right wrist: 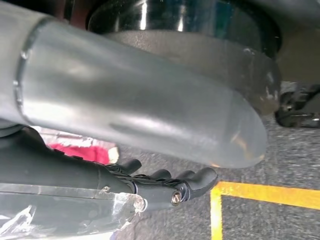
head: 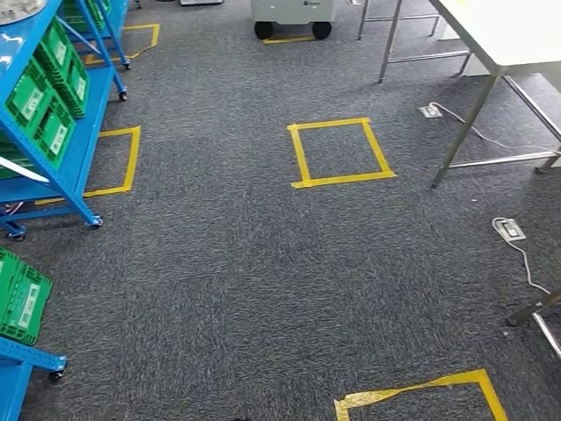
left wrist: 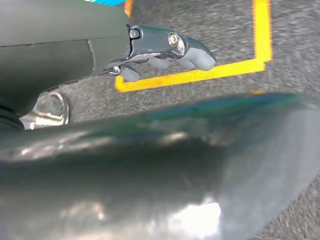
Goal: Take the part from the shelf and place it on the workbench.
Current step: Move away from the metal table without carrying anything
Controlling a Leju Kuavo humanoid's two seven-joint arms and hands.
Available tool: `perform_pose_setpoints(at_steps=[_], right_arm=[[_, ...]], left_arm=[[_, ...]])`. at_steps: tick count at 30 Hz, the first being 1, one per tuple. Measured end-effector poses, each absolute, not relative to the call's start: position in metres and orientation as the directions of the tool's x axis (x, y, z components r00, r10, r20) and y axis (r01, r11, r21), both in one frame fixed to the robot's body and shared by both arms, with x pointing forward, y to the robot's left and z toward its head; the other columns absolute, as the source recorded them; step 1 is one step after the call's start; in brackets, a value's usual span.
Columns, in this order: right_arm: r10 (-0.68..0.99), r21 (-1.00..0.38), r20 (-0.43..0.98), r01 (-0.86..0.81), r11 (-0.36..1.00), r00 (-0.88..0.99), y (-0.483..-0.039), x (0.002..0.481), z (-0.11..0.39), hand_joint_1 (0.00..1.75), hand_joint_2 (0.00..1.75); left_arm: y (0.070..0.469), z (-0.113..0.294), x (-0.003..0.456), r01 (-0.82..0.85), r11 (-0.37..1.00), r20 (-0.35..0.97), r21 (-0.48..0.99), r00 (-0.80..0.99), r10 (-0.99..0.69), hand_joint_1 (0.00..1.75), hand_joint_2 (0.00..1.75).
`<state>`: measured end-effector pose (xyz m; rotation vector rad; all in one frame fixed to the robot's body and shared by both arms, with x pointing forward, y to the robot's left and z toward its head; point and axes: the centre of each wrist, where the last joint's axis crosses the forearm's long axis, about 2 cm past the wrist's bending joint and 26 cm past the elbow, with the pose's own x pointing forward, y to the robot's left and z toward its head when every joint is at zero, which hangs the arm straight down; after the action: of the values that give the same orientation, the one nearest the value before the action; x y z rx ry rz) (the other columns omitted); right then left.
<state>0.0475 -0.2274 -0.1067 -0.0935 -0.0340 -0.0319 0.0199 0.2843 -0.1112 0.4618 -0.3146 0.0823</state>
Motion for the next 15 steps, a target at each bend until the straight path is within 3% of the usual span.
perform_pose_setpoints(at_steps=[15], right_arm=[[-0.053, -0.092, 0.03, 0.055, 0.994, 0.998, -0.2304, 0.0473, -0.1072, 0.0, 0.0]], left_arm=[[0.28, -0.111, 0.0212, -0.139, 0.896, 0.317, 0.422, 0.949, -0.002, 0.0, 0.0]])
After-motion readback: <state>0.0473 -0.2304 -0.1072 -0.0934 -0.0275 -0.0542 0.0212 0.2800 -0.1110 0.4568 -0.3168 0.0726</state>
